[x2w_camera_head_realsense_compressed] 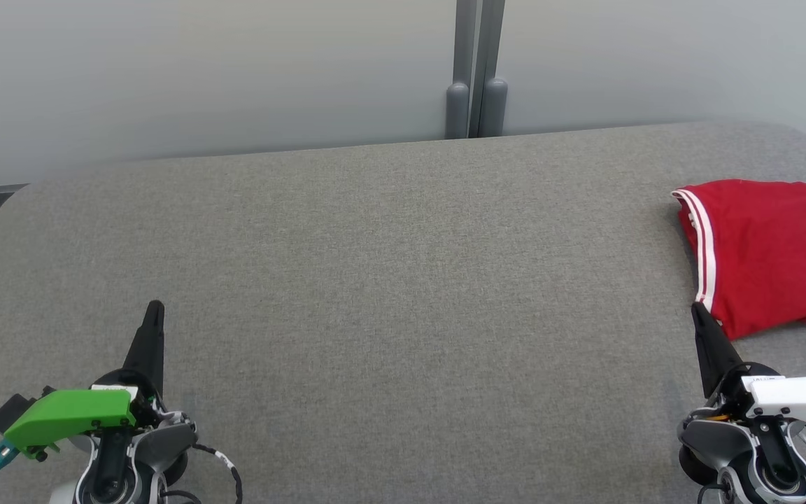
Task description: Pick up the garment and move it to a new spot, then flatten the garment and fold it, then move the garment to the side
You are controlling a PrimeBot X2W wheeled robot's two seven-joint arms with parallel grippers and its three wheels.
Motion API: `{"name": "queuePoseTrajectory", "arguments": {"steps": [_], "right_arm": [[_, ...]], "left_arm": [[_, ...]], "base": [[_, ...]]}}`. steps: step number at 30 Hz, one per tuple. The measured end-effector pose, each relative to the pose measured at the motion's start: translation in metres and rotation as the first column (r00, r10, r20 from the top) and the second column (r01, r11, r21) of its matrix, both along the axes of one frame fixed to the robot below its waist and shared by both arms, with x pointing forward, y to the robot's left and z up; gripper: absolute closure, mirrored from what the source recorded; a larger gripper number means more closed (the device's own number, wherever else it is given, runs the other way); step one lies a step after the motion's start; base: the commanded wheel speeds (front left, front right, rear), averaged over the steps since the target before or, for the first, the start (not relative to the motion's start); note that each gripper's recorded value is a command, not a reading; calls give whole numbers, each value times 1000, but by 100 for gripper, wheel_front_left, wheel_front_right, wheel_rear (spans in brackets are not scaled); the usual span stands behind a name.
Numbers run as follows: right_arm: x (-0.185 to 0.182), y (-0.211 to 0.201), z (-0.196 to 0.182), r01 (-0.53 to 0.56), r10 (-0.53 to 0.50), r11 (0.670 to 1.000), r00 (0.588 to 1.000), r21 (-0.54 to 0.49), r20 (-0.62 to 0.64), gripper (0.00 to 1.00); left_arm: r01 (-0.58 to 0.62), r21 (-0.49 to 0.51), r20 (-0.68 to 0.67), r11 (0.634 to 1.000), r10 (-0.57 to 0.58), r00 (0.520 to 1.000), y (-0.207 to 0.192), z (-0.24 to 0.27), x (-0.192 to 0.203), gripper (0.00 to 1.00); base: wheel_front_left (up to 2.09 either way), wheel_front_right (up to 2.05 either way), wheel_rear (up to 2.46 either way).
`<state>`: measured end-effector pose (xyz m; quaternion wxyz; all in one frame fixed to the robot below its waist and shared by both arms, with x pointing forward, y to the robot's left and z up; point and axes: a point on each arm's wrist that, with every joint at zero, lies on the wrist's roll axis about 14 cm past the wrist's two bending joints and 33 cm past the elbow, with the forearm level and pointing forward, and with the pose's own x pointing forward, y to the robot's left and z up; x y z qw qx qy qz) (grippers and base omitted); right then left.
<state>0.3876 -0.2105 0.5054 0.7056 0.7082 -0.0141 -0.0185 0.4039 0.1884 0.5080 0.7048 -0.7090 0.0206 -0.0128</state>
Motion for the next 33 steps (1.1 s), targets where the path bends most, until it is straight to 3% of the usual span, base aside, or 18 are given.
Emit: {"name": "queuePoseTrajectory", "arguments": {"steps": [33], "right_arm": [[0,0,0,0,0,1000,1000,0,0,100]], "left_arm": [[0,0,0,1000,0,1000,0,0,0,100]], "base": [[0,0,0]]}}
